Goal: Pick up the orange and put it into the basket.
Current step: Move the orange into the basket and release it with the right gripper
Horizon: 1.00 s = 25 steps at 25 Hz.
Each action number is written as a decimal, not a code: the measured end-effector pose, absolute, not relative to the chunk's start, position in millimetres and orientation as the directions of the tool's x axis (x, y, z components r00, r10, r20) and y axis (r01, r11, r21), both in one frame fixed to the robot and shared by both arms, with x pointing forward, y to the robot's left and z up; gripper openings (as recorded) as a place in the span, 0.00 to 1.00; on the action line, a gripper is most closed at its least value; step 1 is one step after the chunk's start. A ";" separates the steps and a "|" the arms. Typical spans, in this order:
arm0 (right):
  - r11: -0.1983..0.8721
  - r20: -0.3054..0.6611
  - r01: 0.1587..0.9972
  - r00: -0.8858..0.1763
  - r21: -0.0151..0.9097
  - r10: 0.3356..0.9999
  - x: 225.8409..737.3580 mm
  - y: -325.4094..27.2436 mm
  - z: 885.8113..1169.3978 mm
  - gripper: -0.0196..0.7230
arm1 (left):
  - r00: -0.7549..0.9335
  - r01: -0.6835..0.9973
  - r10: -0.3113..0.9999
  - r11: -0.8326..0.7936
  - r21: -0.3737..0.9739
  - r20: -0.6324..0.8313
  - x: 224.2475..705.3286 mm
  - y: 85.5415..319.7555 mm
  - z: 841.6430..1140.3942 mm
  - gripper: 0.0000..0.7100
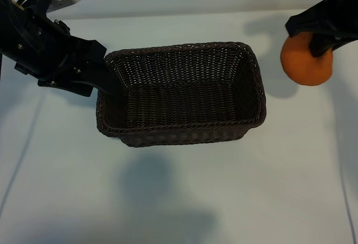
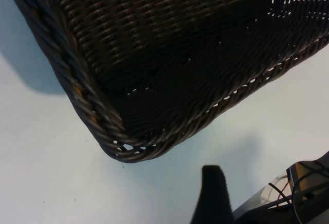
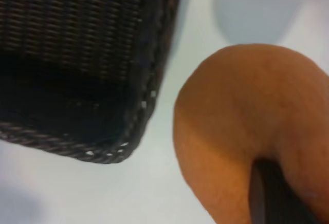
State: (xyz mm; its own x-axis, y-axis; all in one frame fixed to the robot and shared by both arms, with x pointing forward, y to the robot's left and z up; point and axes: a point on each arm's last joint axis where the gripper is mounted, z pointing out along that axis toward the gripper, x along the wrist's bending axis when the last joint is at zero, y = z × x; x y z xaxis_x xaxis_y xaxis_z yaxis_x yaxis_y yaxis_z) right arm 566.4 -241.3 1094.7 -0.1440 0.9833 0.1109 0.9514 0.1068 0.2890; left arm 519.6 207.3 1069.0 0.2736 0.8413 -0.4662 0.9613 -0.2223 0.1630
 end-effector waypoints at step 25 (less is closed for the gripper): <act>0.225 0.249 0.838 -0.386 0.497 0.888 564.0 -109.0 1079.4 0.13 | 0.271 0.962 0.842 -0.220 0.162 -0.467 519.6 207.2 1069.0 0.80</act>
State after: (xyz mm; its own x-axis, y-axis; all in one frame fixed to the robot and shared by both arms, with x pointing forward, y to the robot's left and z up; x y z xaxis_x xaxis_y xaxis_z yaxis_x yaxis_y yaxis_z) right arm 564.0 -109.0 1079.4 -0.3863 0.8881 0.2491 0.8379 0.2249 0.4974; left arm 519.6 207.2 1069.0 0.2709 0.8416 -0.4672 0.9620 -0.2198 0.1618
